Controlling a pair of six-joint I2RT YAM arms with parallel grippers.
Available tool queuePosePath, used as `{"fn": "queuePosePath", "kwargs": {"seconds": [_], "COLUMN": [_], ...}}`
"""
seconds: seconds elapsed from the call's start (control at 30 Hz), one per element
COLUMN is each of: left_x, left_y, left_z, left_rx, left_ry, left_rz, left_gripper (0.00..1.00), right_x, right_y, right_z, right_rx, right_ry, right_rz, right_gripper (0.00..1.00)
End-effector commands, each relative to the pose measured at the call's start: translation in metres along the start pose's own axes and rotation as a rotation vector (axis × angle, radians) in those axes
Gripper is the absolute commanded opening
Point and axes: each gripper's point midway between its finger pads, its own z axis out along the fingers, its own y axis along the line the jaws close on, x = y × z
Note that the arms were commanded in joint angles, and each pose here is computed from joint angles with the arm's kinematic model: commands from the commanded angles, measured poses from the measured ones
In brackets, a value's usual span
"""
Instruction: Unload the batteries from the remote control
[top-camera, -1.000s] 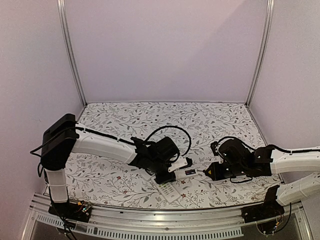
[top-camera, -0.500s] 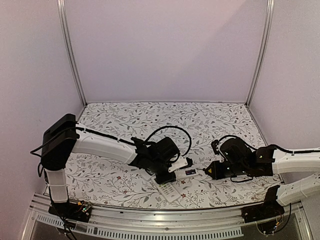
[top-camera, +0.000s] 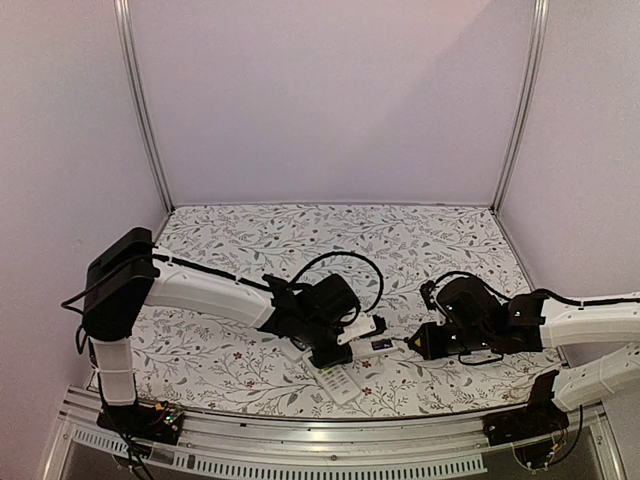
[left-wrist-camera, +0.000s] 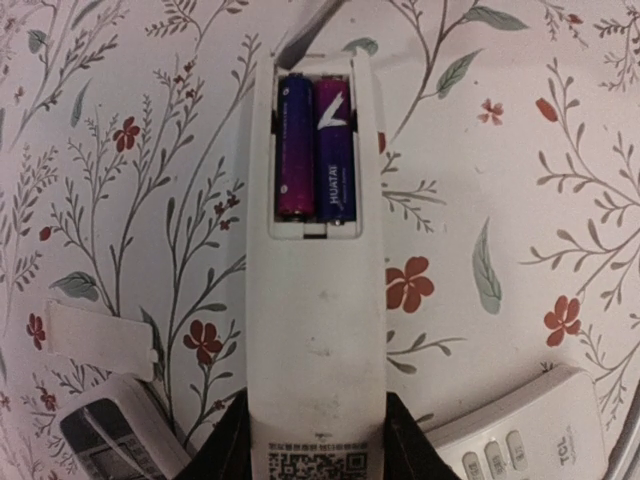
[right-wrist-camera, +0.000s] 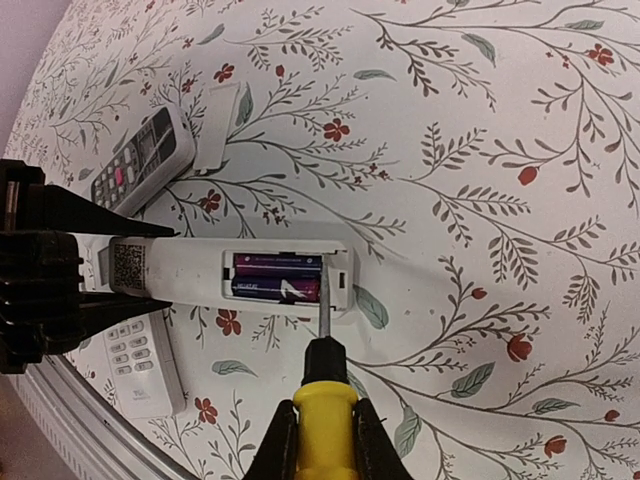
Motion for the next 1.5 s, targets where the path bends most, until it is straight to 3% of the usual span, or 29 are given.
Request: {"fn": "queuePosePath", "kwargs": {"seconds": [0.0,1.47], "left_x": [0.016,0.022], "left_y": [-0.011,-0.007], "left_z": [0.01,0.015], "left_rx": [0.016,-0.009], "left_ry": [0.066,0.089], "left_rz": [0.029,0.034], "left_gripper": [0.0,0.0], "right_x": [-0.003,0.001], "right_y": [0.005,-0.006], "right_z": [0.001,-0.005], "right_rx": [-0.003,0.057], "right_ry": [-0.003,0.022], "right_rz": [-0.003,0.016], "right_gripper": [0.0,0.0]}}
